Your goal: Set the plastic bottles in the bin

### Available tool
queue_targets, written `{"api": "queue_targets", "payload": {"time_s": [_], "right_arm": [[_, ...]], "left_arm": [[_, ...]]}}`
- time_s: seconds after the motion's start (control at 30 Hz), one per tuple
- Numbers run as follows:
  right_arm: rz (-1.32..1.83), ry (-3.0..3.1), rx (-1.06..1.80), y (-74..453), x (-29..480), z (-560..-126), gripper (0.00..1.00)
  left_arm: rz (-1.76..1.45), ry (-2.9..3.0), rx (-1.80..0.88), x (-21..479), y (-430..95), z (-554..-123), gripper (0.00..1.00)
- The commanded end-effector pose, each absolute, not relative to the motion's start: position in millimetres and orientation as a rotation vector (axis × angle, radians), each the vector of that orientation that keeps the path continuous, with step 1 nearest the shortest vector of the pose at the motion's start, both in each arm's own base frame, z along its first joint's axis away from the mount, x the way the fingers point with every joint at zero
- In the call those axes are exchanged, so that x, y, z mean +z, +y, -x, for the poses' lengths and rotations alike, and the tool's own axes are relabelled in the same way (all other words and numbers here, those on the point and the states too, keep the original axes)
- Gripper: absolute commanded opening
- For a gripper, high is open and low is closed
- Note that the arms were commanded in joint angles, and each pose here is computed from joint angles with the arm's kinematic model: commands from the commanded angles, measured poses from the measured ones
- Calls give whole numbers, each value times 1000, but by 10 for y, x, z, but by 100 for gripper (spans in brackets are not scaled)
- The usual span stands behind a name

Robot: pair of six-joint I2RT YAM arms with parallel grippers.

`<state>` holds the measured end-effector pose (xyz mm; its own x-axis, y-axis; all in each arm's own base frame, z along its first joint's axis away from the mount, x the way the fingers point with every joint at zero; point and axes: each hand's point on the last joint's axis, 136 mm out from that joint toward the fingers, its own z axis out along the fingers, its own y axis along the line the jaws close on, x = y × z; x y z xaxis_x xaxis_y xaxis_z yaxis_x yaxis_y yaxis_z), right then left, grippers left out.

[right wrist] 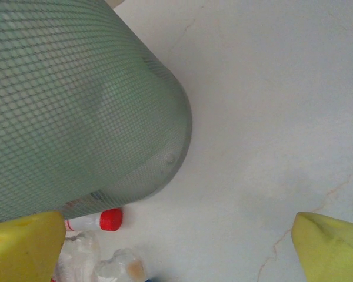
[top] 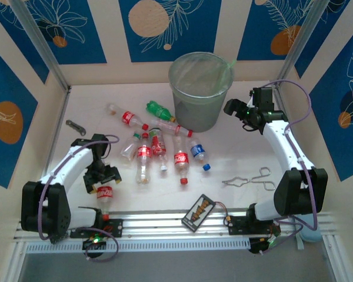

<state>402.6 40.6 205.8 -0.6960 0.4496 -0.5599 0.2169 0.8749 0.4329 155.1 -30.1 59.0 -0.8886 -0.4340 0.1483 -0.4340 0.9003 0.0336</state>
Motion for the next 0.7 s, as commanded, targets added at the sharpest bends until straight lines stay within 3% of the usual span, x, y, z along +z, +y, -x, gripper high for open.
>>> {"api": "queue_targets", "payload": {"time_s": [0.0, 0.23, 0.5, 0.67], "right_arm": [[-449, 2300, 500, 450, 2307, -4104, 99], [-454, 2304, 552, 511, 2283, -4155, 99], [-467, 2287, 566, 516, 2316, -4145, 99], [-456, 2264, 607, 569, 2375, -4151, 99]], "left_arm": [[-725, -2900, 4, 502, -327, -1543, 81], [-780, -2922, 10, 355, -347, -1567, 71], [-801, -2981, -7, 437, -304, -1611, 52], [-776, -3038, 9, 644, -296, -1676, 50]]}}
